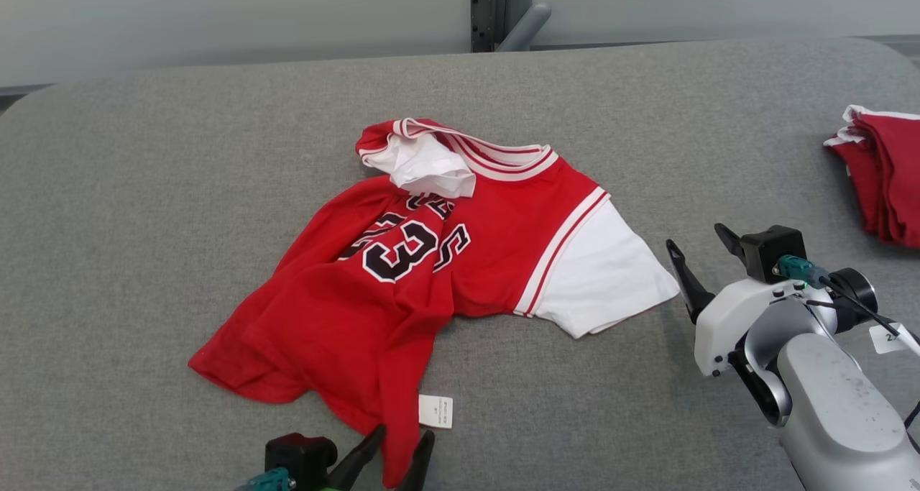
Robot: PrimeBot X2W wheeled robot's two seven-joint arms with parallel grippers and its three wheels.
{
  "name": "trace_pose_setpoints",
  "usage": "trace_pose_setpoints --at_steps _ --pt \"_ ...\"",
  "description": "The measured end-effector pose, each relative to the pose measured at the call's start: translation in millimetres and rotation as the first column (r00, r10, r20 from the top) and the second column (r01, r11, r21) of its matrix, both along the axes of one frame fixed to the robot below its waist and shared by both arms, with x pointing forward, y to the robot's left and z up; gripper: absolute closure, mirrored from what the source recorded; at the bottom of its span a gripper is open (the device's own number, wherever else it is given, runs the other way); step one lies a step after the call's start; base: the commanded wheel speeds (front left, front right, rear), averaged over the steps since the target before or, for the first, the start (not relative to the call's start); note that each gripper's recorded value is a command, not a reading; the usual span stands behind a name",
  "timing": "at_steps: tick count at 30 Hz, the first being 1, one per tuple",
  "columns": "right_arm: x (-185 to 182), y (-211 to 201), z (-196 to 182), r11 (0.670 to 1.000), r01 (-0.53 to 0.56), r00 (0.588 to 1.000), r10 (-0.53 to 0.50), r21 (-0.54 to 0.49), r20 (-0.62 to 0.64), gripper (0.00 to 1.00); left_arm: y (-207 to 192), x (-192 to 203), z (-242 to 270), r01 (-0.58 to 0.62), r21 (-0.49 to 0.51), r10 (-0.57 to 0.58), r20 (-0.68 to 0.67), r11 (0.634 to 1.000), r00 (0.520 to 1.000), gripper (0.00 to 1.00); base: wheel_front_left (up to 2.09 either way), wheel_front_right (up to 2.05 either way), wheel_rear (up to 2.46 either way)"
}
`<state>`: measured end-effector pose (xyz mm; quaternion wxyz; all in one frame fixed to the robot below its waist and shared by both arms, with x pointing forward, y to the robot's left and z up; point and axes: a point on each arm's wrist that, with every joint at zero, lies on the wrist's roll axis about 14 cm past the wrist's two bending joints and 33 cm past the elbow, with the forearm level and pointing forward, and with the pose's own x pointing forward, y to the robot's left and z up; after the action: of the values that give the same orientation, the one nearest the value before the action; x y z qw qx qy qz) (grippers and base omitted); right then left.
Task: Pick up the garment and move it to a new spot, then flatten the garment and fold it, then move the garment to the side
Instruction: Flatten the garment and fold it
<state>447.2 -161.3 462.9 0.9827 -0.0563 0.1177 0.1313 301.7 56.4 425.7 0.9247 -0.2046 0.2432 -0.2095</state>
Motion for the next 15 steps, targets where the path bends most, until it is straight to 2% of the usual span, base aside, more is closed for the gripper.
trace_pose_setpoints --at_steps 4,10,15 --pt "3.8 10.4 -27.2 1.000 -0.028 0.996 0.028 0.006 -0.082 0.00 -6.2 -6.5 -14.2 0.023 -0.002 -0.023 -0.076 1.000 0.997 0.00 0.00 0.00 0.00" --pt "7.1 29.7 -54.3 0.997 -0.078 0.984 0.079 0.015 -0.159 0.00 2.9 -2.7 -27.6 0.010 0.041 -0.005 -0.118 0.999 0.993 0.00 0.00 0.00 0.00" --pt "10.4 29.7 -75.5 0.997 -0.070 0.969 0.073 0.021 -0.235 0.00 2.0 -4.7 -38.8 0.045 0.061 -0.034 -0.166 0.997 0.986 0.00 0.00 0.00 0.00"
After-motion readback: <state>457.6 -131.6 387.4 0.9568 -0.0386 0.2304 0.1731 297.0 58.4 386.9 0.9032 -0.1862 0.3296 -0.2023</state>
